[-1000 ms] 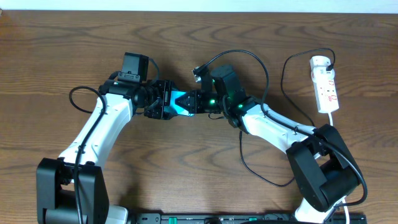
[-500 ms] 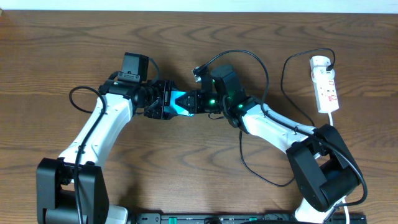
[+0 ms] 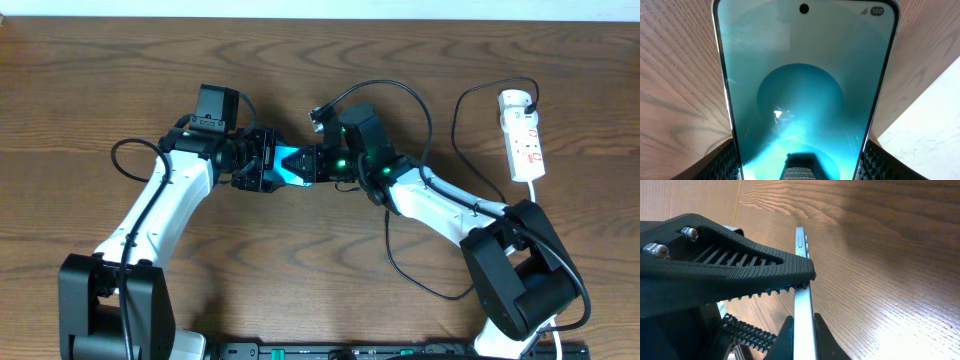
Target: Plug charger to phone and switch on socket
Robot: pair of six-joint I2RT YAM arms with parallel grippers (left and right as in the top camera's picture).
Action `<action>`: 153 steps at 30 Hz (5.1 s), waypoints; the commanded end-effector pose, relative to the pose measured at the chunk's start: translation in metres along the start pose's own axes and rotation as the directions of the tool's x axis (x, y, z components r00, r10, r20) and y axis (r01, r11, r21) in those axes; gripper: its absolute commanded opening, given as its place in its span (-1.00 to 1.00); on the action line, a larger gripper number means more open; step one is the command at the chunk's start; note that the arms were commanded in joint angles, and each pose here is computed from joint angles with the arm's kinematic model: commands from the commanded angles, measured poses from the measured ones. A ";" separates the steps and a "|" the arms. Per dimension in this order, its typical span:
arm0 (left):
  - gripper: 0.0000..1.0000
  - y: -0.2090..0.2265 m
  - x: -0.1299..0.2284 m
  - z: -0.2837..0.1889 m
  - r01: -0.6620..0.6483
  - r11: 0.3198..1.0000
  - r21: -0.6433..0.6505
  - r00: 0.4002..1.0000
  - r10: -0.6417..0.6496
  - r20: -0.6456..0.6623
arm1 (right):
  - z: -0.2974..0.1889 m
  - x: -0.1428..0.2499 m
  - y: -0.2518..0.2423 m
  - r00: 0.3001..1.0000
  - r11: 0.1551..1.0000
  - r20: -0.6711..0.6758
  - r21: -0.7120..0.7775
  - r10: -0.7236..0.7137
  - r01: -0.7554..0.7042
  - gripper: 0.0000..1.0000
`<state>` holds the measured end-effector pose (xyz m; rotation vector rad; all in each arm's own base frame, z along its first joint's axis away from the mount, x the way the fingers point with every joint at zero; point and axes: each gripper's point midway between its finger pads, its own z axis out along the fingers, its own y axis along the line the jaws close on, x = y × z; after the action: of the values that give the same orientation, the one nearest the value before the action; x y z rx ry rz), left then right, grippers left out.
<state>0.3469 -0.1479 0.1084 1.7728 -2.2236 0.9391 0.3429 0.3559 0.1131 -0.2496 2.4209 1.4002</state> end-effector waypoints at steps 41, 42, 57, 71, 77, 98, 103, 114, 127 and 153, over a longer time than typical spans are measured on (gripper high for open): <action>0.88 -0.017 0.004 -0.008 -0.279 0.956 0.088 0.958 0.284 -0.045 | -0.012 -0.020 -0.014 0.999 1.000 0.043 0.017 -0.005 0.005 -0.98; 0.87 -0.019 0.005 -0.008 -0.289 0.952 0.097 0.954 0.295 -0.048 | -0.013 -0.022 -0.015 0.999 1.000 0.046 0.018 -0.003 0.003 -0.98; 0.88 -0.032 0.010 -0.012 -0.393 0.906 0.158 0.915 0.403 -0.035 | -0.029 -0.044 -0.035 0.985 0.991 0.116 0.040 0.125 -0.131 -0.98; 0.88 -0.050 0.016 -0.016 -0.461 0.856 0.234 0.878 0.478 -0.020 | -0.040 -0.066 -0.046 0.858 0.881 0.220 -0.014 0.465 -0.474 -0.97; 0.88 -0.051 0.012 -0.021 -0.460 0.853 0.249 0.877 0.480 -0.026 | -0.044 -0.076 -0.045 0.804 0.836 0.246 -0.060 0.542 -0.545 -0.98; 0.88 -0.062 0.001 -0.025 -0.475 0.839 0.266 0.875 0.483 0.037 | -0.045 -0.088 -0.002 0.743 0.750 0.140 -0.243 0.655 -0.615 -0.98; 0.88 -0.069 -0.003 -0.026 -0.489 0.826 0.278 0.869 0.488 0.078 | -0.044 -0.087 0.000 0.745 0.751 0.136 -0.243 0.653 -0.614 -0.98; 0.88 -0.078 -0.008 -0.029 -0.507 0.811 0.292 0.861 0.491 0.131 | -0.049 -0.094 0.027 0.791 0.770 0.098 -0.330 0.604 -0.547 -0.98; 0.88 -0.098 -0.003 -0.037 -0.517 0.773 0.367 0.854 0.496 0.158 | -0.047 -0.092 0.032 0.799 0.773 0.089 -0.336 0.594 -0.537 -0.98; 0.44 -0.132 0.018 -0.057 -0.531 0.674 0.514 0.833 0.528 0.168 | -0.052 -0.098 0.057 0.803 0.744 0.055 -0.419 0.594 -0.521 -0.98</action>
<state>0.4485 -0.1454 0.2015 1.2746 -2.7334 1.8007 0.4066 0.3335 0.2127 0.5696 2.1307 2.0200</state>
